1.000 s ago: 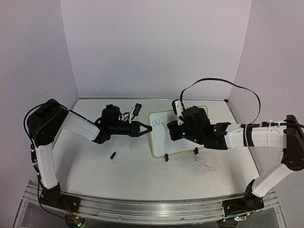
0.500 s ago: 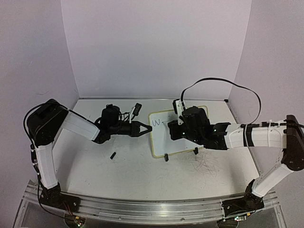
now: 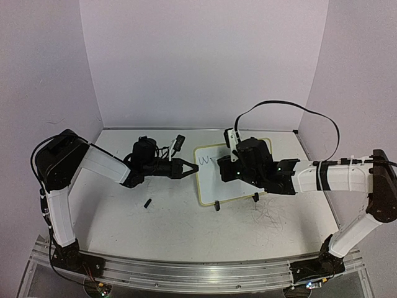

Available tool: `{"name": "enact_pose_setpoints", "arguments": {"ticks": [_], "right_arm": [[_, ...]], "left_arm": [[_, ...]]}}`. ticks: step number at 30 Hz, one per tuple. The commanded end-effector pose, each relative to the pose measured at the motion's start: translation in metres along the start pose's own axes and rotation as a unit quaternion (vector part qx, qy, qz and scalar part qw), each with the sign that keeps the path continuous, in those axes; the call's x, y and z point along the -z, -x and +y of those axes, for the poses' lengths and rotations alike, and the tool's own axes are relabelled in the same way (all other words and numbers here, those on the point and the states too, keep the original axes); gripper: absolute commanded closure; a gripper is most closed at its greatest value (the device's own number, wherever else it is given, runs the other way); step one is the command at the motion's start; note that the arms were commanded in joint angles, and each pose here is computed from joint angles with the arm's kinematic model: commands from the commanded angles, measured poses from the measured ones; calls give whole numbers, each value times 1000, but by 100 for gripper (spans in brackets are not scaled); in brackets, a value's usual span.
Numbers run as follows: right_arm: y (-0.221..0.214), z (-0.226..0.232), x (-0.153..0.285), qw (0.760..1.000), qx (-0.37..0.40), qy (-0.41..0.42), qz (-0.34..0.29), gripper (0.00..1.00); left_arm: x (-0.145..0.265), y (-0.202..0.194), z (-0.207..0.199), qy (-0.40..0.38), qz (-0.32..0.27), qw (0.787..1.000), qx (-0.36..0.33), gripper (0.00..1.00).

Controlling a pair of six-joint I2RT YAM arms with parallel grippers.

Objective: Write a sentence on the whiteboard

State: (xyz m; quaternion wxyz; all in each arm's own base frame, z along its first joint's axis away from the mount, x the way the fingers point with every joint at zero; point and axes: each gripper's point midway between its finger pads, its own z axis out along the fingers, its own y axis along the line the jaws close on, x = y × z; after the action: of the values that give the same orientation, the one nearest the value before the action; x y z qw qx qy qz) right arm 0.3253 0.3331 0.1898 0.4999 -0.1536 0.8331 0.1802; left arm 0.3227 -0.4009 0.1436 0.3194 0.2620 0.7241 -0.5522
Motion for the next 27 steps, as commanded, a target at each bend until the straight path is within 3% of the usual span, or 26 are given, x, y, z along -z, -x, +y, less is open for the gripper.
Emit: {"name": "enact_pose_setpoints", "arguments": {"ticks": [1,18,27], "right_arm": [[5,6,-2,1000,-1,11,-4,100],[-15,-1,4,1000,0,9,19,100],[-2,-10,8,1000,-5,-17,-2,100]], "left_arm": [[1,10,-16,-13,-2,1000,-5,100],[0,10,-16,-13,-1,1000,-5,100],[1,9,-17,-13,1,1000,-4,100]]}}
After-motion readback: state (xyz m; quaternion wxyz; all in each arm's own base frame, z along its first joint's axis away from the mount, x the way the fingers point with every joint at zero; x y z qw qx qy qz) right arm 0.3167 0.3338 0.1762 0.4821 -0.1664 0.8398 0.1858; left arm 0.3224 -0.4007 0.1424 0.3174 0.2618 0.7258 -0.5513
